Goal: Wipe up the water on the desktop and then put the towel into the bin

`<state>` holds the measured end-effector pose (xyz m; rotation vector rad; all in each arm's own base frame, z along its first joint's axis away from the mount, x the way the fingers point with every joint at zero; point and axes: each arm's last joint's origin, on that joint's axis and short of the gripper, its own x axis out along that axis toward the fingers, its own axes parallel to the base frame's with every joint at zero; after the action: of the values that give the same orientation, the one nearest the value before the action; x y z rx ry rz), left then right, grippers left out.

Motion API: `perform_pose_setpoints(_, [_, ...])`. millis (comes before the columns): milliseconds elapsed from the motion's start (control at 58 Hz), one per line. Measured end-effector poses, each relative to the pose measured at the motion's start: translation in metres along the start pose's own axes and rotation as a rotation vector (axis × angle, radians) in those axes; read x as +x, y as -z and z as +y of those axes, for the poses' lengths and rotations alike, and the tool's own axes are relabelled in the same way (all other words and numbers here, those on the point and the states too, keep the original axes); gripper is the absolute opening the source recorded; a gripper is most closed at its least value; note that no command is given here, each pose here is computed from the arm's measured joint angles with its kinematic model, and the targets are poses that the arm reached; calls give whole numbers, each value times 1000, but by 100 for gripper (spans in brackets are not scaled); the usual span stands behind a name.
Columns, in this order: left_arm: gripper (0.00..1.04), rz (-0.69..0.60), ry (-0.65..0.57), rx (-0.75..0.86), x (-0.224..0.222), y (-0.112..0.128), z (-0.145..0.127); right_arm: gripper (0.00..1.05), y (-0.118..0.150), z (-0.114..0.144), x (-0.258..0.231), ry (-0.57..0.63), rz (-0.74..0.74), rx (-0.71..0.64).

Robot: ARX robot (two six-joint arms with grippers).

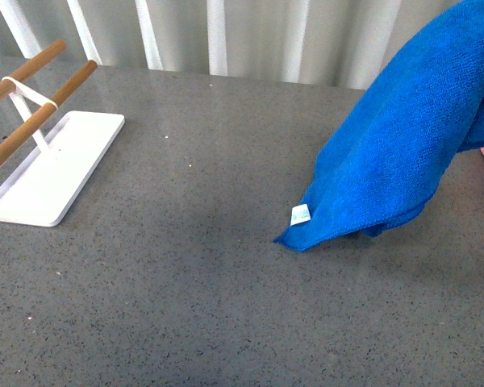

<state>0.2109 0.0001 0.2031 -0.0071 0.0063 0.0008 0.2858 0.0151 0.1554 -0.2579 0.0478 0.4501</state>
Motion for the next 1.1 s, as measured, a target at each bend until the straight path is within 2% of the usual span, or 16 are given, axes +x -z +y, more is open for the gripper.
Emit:
perform_pose_setpoints(380, [4,1,0,0,-41,20,0,3,4,-3,-9,78,96,7])
perform_pose_setpoints(811, [4,-11,0,0,-69,35,0,3,1,-6,-14,101,122,11])
perform_pose_setpoints(1104, [4,-28,0,0,-82,31,0,3,1,-3,-12,108,135,13])
